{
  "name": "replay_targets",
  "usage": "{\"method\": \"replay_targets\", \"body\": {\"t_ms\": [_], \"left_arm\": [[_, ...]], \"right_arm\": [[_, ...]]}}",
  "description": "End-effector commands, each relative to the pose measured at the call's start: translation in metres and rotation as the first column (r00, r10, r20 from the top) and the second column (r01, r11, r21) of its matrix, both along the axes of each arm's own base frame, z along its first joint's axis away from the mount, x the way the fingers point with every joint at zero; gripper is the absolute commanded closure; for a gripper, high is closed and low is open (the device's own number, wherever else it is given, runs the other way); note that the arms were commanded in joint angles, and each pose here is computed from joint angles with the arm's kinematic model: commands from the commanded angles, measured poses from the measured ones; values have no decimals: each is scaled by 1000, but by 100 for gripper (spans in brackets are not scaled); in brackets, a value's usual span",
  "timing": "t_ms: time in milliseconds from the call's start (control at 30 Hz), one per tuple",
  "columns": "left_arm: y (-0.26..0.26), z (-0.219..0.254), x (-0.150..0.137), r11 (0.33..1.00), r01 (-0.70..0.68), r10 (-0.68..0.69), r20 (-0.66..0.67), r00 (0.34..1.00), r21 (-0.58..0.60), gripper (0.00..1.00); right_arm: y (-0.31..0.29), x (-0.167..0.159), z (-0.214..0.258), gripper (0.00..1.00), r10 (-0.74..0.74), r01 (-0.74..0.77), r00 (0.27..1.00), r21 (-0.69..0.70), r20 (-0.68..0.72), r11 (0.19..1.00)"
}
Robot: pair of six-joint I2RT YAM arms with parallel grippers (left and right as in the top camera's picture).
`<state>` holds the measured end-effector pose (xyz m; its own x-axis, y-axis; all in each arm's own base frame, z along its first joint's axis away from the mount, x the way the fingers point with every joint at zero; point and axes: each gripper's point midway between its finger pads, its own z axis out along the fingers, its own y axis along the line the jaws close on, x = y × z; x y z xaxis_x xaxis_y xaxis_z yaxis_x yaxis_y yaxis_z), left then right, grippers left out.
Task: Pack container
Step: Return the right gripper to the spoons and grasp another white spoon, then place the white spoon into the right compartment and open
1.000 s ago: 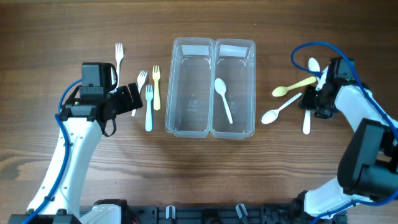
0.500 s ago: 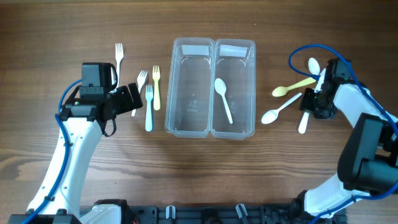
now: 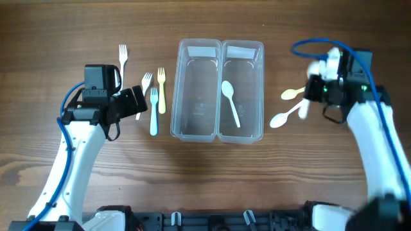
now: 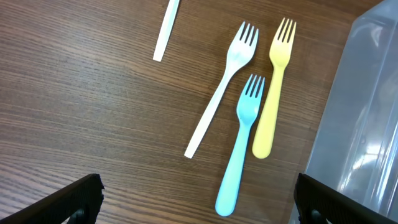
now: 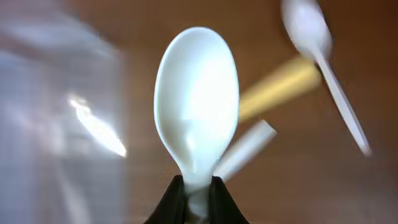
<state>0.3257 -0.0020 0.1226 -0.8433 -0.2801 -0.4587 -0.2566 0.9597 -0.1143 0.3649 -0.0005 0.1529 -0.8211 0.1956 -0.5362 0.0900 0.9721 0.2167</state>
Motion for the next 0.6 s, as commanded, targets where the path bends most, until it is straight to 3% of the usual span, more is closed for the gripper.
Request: {"method": "replay_targets", "body": {"t_ms": [0, 200, 267, 500, 533, 567], "left_arm": [[5, 4, 3, 1000, 7, -7, 11, 1000, 20, 0], [5, 4, 3, 1000, 7, -7, 11, 1000, 20, 0], [4, 4, 3, 1000, 7, -7, 11, 1000, 20, 0], [5, 4, 3, 1000, 7, -7, 11, 1000, 20, 0], [4, 4, 3, 1000, 7, -7, 10, 1000, 20, 0], [4, 4, 3, 1000, 7, -7, 10, 1000, 20, 0]], "right_arm": [[72, -6, 39, 96, 148, -157, 983, 79, 110, 984], [140, -10, 28, 96, 273, -282, 956, 81, 105, 956], [148, -6, 11, 96, 237, -241, 970, 69, 62, 968], [188, -1, -51, 95, 347, -345, 937, 47, -41, 937], [189, 2, -47, 89, 362, -361, 932, 39, -19, 932], [190, 5, -39, 76, 370, -370, 929, 33, 8, 928]]}}
